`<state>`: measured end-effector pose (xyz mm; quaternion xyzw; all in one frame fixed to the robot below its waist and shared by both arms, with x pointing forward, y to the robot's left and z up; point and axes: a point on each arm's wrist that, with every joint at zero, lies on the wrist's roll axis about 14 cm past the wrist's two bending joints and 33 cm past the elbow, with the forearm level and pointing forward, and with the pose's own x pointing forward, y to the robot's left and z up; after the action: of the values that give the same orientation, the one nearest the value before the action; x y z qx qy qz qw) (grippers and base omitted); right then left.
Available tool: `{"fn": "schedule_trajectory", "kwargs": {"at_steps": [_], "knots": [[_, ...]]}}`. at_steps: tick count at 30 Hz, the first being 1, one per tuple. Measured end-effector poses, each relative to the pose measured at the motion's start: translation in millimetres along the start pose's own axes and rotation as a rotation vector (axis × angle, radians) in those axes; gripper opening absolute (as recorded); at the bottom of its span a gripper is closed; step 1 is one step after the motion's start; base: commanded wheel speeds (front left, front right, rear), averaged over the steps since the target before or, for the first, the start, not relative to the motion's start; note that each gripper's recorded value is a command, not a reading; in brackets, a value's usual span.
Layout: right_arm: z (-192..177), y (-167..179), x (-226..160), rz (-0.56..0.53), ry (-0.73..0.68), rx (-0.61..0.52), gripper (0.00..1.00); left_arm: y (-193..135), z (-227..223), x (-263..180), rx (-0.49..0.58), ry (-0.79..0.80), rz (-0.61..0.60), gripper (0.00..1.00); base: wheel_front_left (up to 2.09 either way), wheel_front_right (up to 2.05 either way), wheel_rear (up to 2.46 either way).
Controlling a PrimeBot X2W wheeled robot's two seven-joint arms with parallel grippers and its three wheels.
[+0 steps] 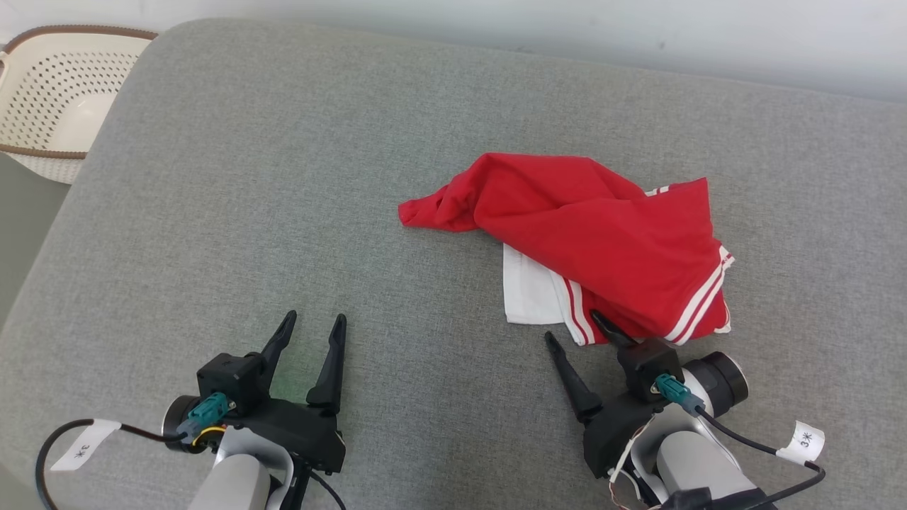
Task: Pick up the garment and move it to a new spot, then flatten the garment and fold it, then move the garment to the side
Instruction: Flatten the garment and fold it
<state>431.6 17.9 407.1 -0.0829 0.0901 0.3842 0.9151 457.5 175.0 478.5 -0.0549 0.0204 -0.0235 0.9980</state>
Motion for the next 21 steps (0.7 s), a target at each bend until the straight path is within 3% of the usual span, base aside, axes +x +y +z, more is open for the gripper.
{"fn": "schedule_trajectory", "kwargs": {"at_steps": [2, 3, 4, 11, 15, 21], "knots": [[-1.3, -4.8, 3.0, -0.017, 0.008, -0.005, 0.75, 1.9, -0.4, -1.0, -0.004, 0.001, 0.006, 1.0, 0.0, 0.0, 0.0], [-2.4, -5.1, 3.7, -0.02, 0.012, -0.004, 0.33, 2.7, -0.5, -1.3, -0.005, 0.002, 0.008, 1.0, 0.0, 0.0, 0.0], [-3.2, -6.0, 4.0, -0.025, 0.015, -0.006, 0.01, 3.0, -0.5, -1.5, -0.005, 0.002, 0.011, 1.0, 0.0, 0.0, 0.0], [7.9, -17.0, 2.9, -0.072, -0.013, 0.005, 0.0, -1.5, -5.8, -3.5, -0.015, 0.014, 0.005, 1.0, 0.0, 0.0, 0.0], [38.1, -25.2, -5.3, -0.106, -0.11, 0.016, 0.0, -10.3, -2.8, -2.9, -0.018, 0.006, -0.02, 1.0, 0.0, 0.0, 0.0], [94.3, -58.3, -43.8, -0.185, -0.277, -0.062, 0.0, -26.3, -6.0, -7.7, -0.022, 0.015, -0.058, 1.0, 0.0, 0.0, 0.0]]}}
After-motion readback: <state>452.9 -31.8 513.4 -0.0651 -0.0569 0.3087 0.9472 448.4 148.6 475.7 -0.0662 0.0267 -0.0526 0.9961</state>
